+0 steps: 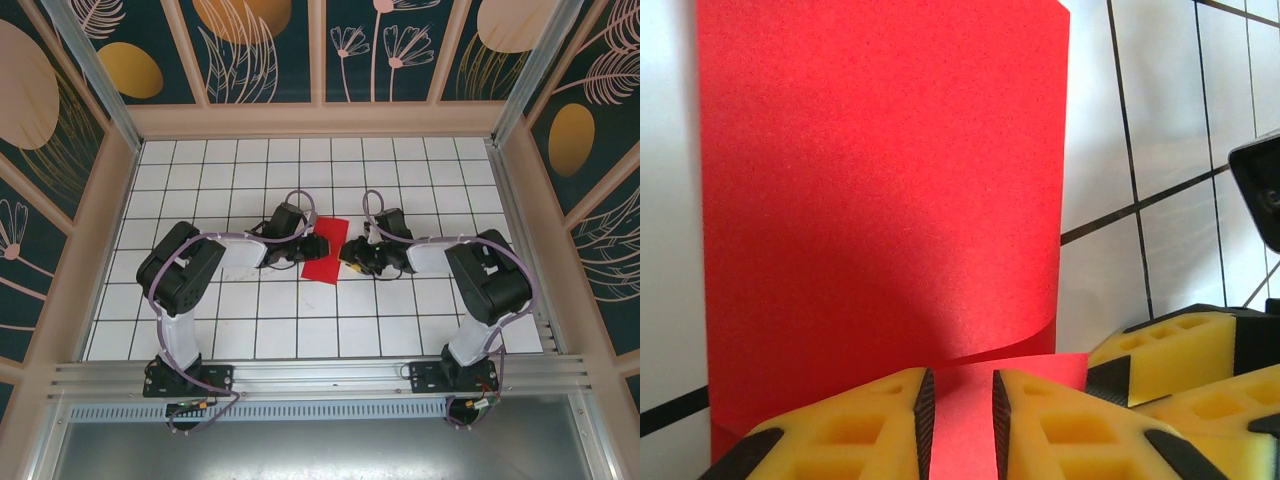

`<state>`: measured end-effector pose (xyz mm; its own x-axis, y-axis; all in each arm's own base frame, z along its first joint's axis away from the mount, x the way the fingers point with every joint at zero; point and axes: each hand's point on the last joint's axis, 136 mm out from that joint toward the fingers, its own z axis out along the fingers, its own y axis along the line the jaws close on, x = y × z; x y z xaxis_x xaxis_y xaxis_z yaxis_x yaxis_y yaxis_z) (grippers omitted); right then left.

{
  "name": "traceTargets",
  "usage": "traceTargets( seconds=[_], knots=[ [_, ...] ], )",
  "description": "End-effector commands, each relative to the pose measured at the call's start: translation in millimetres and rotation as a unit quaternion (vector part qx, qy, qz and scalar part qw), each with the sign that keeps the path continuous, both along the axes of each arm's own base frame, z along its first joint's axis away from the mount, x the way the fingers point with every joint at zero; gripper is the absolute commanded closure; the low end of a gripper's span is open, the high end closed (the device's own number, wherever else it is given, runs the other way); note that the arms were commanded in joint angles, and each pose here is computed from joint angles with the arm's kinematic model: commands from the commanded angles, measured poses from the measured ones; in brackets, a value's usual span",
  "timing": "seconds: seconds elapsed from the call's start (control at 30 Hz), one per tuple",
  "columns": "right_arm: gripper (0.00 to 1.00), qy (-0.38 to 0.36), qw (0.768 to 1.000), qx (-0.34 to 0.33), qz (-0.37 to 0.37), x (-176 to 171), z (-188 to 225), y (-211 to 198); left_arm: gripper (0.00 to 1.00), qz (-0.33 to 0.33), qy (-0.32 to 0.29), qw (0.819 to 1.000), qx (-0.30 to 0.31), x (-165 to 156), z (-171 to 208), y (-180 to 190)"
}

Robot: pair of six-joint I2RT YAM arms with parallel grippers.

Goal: Fold a paper plane with a square sheet of paper (pick it up from the middle)
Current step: Turn over the paper at the center of the table.

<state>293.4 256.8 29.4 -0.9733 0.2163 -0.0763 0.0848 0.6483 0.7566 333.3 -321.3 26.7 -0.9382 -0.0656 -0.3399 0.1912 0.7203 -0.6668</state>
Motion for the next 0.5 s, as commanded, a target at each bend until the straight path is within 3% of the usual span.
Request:
traceTargets(
  seconds=[0.0, 0.47],
  knots=[
    [0.62, -0.003, 1.0, 0.019, 0.0, 9.3, 3.8, 7.9, 0.76, 0.005, -0.01, 1.0, 0.012, 6.3, 4.5, 3.3],
    [0.65, 0.004, 1.0, 0.027, -0.01, 18.3, 0.8, 13.5, 0.82, 0.012, -0.011, 0.999, 0.027, 11.9, 1.9, 4.9]
  ],
)
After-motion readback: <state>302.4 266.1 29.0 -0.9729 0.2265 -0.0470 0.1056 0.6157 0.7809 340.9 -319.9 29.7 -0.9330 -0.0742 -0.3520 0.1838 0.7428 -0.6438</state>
